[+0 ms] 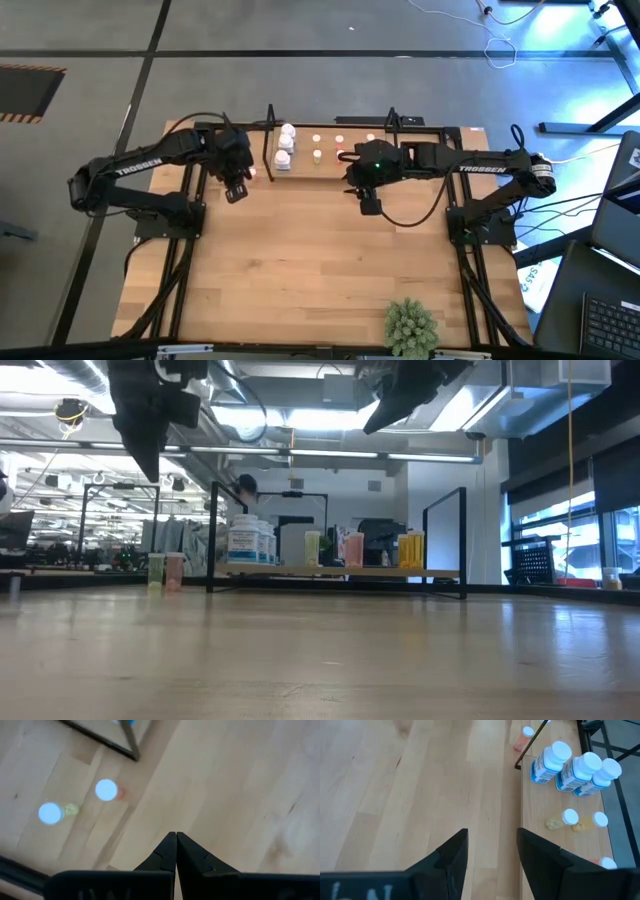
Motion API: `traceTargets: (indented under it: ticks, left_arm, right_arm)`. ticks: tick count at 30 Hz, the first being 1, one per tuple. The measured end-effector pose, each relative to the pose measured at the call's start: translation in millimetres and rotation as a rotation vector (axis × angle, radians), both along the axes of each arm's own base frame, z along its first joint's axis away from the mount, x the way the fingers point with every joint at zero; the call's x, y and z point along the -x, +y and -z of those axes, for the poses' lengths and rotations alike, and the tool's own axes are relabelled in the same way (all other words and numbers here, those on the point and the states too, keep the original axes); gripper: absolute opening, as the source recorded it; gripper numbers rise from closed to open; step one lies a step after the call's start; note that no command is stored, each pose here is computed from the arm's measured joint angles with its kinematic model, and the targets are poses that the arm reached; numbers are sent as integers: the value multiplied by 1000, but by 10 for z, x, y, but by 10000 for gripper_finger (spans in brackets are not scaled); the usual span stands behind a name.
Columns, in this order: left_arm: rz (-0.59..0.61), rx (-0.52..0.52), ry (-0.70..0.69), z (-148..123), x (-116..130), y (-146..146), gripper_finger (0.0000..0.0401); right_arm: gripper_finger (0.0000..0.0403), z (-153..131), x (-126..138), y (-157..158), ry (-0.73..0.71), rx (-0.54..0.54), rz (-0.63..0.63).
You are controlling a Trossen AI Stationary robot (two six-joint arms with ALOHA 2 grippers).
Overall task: Pick and place medicine bottles onto shelf by color
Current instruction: Put the red pill bottle on the shelf aligned with the other red pill bottles
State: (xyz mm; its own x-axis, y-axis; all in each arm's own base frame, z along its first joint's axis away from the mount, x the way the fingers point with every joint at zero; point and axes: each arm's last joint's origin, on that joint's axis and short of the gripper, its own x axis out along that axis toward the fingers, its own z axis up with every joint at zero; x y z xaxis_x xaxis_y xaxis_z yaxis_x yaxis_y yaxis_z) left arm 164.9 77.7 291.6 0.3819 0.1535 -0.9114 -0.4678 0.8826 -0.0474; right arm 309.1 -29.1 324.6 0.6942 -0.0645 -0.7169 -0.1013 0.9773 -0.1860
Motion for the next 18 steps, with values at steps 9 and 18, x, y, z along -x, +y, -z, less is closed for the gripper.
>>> traceTargets:
  ticks: [9,18]
  left_arm:
    - [-208,59,-33,-3,34,81,0]
    - [-211,26,-91,-30,-16,110,0]
  right_arm:
    - [171,0,0,0,0,0,0]
    - [171,1,-1,0,0,0,0]
